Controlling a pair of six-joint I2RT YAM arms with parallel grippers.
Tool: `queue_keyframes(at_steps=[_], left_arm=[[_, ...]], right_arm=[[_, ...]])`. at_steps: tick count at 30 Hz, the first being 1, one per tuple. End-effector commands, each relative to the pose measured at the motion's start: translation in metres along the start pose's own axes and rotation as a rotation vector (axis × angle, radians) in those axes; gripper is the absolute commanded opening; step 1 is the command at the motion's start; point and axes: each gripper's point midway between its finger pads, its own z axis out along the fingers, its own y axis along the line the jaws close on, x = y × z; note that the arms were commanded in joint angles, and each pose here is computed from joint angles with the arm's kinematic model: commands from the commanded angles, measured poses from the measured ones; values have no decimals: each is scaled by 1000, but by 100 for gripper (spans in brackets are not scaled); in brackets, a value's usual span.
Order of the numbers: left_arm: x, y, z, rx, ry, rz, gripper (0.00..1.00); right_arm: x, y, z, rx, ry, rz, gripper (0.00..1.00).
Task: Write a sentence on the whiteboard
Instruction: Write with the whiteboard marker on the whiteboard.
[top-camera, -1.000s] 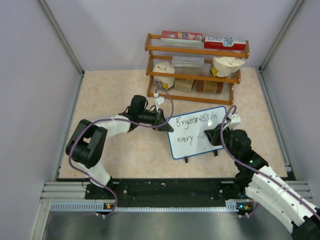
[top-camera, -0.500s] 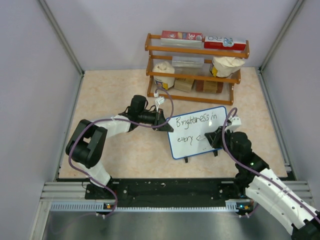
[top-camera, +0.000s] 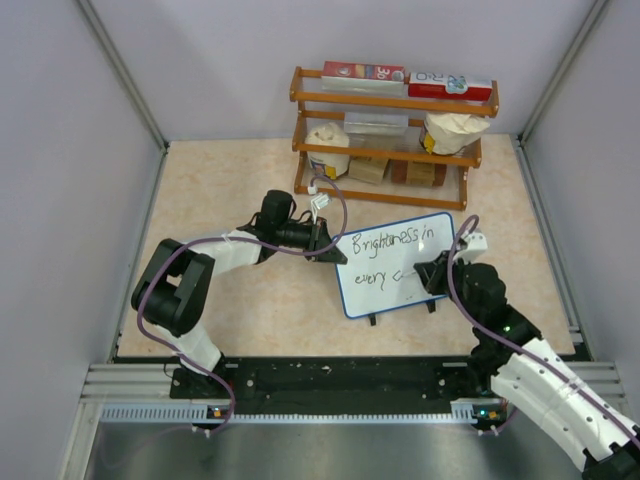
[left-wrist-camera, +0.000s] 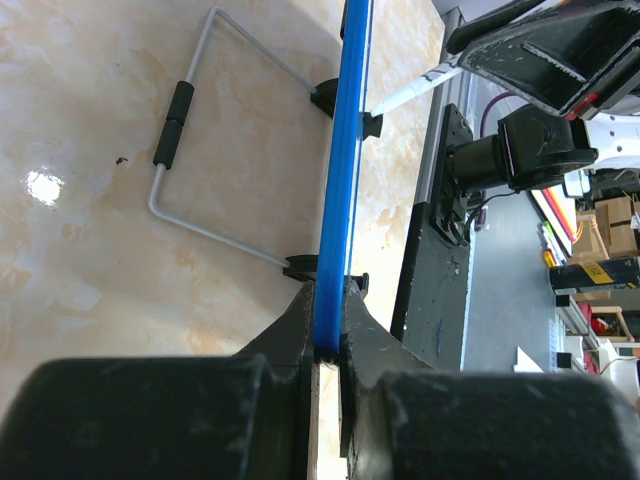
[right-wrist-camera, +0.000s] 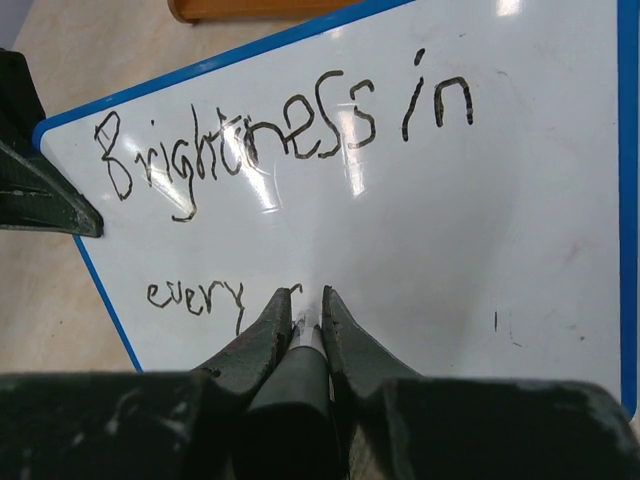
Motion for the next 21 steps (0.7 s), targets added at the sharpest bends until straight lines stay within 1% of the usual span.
queue_keyframes(at_steps=[1, 12, 21], left_arm=[[21, 40, 4, -164, 38, 57, 0], [20, 40, 4, -164, 37, 58, 0], [20, 39, 4, -164, 37, 60, 0]], right_arm=[[-38, 5, -9, 10, -113, -9, 0], [-43, 2, -4, 32, -122, -30, 0], [-32, 0, 1, 33, -91, -24, 0]])
